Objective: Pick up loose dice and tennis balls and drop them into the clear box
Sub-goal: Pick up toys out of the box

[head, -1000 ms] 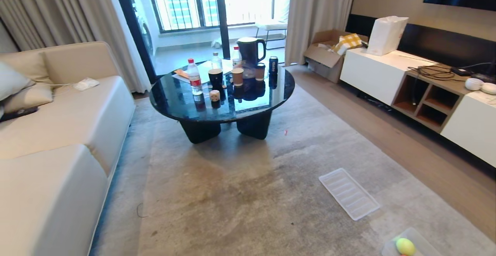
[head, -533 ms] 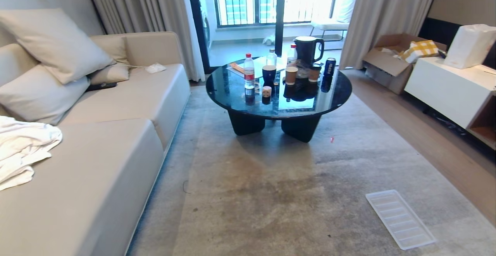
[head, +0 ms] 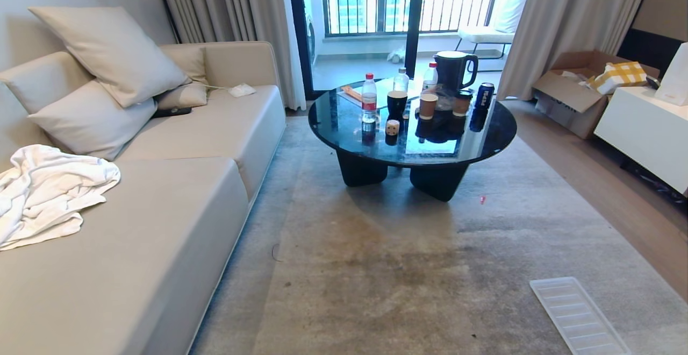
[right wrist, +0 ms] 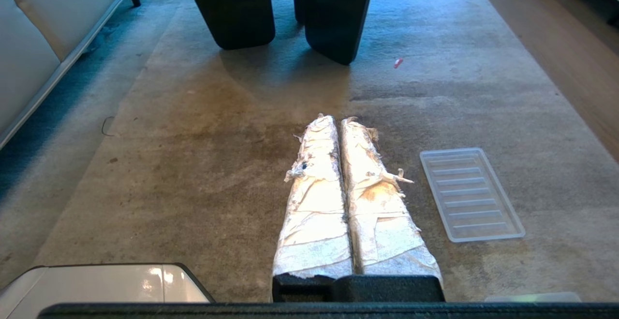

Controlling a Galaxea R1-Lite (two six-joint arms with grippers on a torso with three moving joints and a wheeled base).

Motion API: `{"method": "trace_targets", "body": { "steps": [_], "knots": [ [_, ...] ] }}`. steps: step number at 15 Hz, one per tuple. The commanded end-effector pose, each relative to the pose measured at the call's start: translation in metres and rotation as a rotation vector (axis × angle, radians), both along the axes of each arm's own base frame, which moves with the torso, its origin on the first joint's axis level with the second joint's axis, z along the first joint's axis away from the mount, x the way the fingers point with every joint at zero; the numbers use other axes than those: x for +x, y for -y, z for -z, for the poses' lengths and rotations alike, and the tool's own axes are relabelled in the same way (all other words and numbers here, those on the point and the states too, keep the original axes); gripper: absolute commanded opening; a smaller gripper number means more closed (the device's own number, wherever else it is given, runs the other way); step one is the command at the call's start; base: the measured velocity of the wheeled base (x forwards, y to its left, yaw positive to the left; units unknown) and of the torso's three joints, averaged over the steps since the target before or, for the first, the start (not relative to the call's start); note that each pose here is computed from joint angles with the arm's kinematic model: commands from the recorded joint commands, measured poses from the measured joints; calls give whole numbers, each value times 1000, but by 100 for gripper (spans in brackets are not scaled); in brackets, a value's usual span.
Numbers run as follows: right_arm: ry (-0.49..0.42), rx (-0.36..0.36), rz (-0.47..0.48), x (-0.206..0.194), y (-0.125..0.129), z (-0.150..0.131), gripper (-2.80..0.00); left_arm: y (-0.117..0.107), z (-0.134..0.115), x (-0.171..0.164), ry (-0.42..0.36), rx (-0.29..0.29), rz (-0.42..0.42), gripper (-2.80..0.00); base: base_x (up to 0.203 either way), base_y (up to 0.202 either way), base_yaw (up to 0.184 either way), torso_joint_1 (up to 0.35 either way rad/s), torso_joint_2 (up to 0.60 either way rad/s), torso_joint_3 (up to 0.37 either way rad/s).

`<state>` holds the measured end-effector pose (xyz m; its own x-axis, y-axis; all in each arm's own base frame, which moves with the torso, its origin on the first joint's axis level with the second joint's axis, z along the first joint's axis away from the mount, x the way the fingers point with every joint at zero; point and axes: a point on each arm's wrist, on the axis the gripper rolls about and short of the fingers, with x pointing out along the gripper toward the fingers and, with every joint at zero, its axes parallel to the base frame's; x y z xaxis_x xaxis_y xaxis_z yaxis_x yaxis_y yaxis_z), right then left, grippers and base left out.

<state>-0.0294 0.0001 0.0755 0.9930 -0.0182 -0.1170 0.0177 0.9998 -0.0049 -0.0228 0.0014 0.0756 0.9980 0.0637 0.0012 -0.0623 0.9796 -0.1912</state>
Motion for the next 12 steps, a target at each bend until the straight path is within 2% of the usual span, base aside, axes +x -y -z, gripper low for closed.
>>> {"method": "trace_targets", "body": {
  "steps": [1, 3, 6, 10, 12],
  "knots": [
    [-2, -1, 0, 0, 0, 0, -280, 0, 0, 0, 0, 3, 1, -280, 0, 0, 0, 0, 0, 0],
    [-2, -1, 0, 0, 0, 0, -280, 0, 0, 0, -4, 36, 9, -280, 0, 0, 0, 0, 0, 0],
    [-2, -1, 0, 0, 0, 0, -280, 0, 1, 0, -12, 116, 13, -280, 0, 0, 0, 0, 0, 0],
    [-2, -1, 0, 0, 0, 0, -280, 0, 1, 0, -12, 111, 21, -280, 0, 0, 0, 0, 0, 0],
    [-2, -1, 1, 0, 0, 0, -280, 1, 0, 0, -10, 119, 22, -280, 128, 0, 0, 1, 1, 5]
  ]
}}
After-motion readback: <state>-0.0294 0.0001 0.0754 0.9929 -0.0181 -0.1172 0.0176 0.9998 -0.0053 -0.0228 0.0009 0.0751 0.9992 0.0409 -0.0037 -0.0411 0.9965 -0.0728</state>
